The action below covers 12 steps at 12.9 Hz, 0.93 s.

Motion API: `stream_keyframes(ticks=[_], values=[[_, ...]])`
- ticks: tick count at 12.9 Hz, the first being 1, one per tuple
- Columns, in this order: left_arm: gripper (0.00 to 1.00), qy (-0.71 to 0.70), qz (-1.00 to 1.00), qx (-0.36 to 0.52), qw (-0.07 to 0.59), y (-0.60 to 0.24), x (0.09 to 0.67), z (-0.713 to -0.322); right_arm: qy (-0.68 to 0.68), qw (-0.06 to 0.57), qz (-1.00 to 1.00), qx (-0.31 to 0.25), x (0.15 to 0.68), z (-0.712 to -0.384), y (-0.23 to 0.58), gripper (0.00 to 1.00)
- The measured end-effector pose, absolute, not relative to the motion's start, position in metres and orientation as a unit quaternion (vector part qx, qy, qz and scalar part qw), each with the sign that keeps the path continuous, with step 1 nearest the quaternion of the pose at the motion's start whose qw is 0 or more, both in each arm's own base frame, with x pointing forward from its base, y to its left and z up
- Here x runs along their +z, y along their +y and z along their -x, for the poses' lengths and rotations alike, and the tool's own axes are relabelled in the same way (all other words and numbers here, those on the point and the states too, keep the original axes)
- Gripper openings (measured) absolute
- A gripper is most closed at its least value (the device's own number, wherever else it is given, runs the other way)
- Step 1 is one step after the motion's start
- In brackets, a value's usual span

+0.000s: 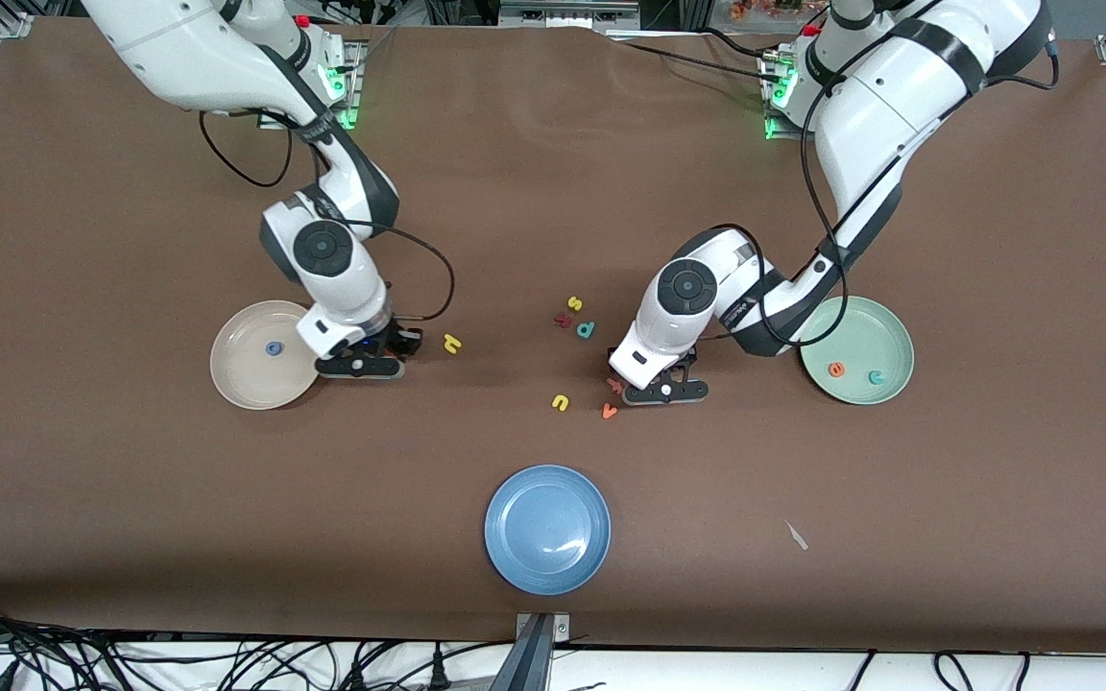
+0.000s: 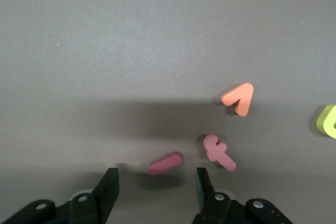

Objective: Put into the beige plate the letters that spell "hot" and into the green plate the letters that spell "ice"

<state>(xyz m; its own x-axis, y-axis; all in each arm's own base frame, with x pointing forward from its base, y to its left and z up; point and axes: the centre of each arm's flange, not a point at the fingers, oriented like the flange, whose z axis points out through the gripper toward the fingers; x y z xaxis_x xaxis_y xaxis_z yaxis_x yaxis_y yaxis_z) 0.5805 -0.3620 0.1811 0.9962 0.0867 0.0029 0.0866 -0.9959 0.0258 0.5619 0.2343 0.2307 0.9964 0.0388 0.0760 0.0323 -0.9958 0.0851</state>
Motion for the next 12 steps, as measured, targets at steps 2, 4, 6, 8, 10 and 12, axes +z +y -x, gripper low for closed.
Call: stream_keyframes(ticks=[2,4,6,8,10,12], values=[[0.66,0.041,-0.999,0.008,0.006,-0.366,0.177,-0.583,0.055,0.065,-0.996,0.037,0.26,-0.57,0.188,0.34],[0.62,0.04,-0.999,0.01,0.006,-0.369,0.176,-0.583,0.085,0.082,-0.993,0.025,0.263,-0.573,0.131,0.34],[0.43,0.04,-0.999,0.011,0.006,-0.369,0.177,-0.584,0.094,0.088,-0.992,0.016,0.25,-0.57,0.095,0.34],[0.33,0.04,-0.999,0.011,0.006,-0.369,0.177,-0.585,0.097,0.082,-0.992,0.019,0.24,-0.562,0.094,0.52],[0.12,0.041,-0.999,0.012,0.006,-0.369,0.177,-0.585,0.093,0.08,-0.992,0.022,0.239,-0.56,0.098,0.72],[0.07,0.041,-0.999,0.012,0.006,-0.369,0.177,-0.585,0.076,0.075,-0.994,0.026,0.24,-0.559,0.107,0.73]])
